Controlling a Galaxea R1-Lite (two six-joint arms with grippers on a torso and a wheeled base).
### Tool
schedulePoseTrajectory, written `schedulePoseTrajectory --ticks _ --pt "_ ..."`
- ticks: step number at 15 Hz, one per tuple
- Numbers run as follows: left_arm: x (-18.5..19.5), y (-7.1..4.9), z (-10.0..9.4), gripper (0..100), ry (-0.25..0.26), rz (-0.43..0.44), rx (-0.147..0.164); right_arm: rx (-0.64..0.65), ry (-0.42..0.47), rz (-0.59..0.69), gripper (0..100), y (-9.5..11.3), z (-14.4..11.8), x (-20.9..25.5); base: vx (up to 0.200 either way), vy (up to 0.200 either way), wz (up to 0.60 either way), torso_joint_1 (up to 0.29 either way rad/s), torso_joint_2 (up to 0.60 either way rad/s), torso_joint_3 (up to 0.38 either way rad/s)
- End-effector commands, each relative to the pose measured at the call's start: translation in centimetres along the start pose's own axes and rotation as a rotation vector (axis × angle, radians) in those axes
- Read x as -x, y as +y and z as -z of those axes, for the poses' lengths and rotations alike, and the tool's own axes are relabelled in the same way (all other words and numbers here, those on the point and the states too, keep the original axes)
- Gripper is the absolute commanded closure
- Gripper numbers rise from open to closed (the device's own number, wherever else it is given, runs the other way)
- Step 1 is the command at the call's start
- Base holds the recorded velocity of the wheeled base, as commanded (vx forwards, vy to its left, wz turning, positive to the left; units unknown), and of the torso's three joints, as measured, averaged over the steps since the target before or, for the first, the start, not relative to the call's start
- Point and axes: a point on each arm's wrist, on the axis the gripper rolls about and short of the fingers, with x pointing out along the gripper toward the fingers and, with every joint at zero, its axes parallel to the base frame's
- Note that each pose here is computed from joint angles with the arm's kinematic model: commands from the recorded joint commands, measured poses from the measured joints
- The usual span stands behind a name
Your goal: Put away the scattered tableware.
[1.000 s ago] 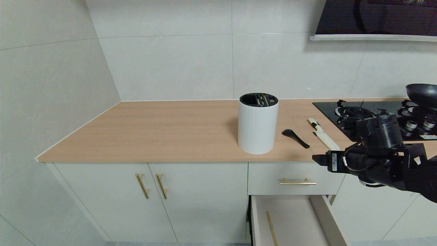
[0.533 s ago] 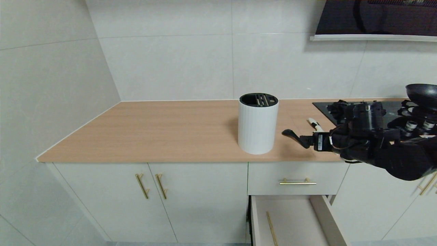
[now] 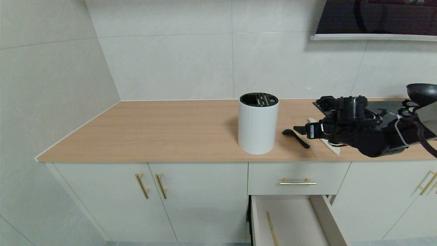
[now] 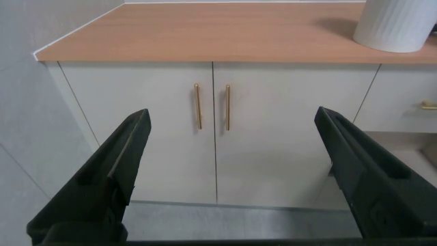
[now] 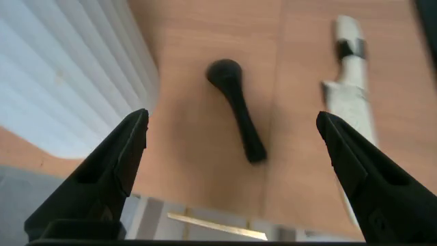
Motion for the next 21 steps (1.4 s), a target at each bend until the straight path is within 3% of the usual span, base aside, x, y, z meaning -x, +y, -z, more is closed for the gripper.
schedulePoseTrajectory --ticks 1,5,10,21 --pt "0.0 0.0 0.0 0 0.000 0.000 0.000 -0.008 0.035 -0.041 0 -0.6 1.4 -1.4 0.000 0.000 0.00 0.000 0.00 0.000" --pt "0.0 0.0 0.0 0 0.000 0.000 0.000 -0.009 0.050 -0.118 0 -3.1 2.8 -2.5 0.000 0.000 0.00 0.000 0.00 0.000" --pt "0.0 0.0 0.0 0 0.000 0.000 0.000 0.065 -0.014 -0.103 0 -3.5 5.5 -5.4 0.000 0.000 0.00 0.000 0.00 0.000" --pt "0.0 0.0 0.0 0 0.000 0.000 0.000 0.065 0.003 -0.091 0 -4.4 7.2 -7.6 0.000 0.000 0.00 0.000 0.00 0.000"
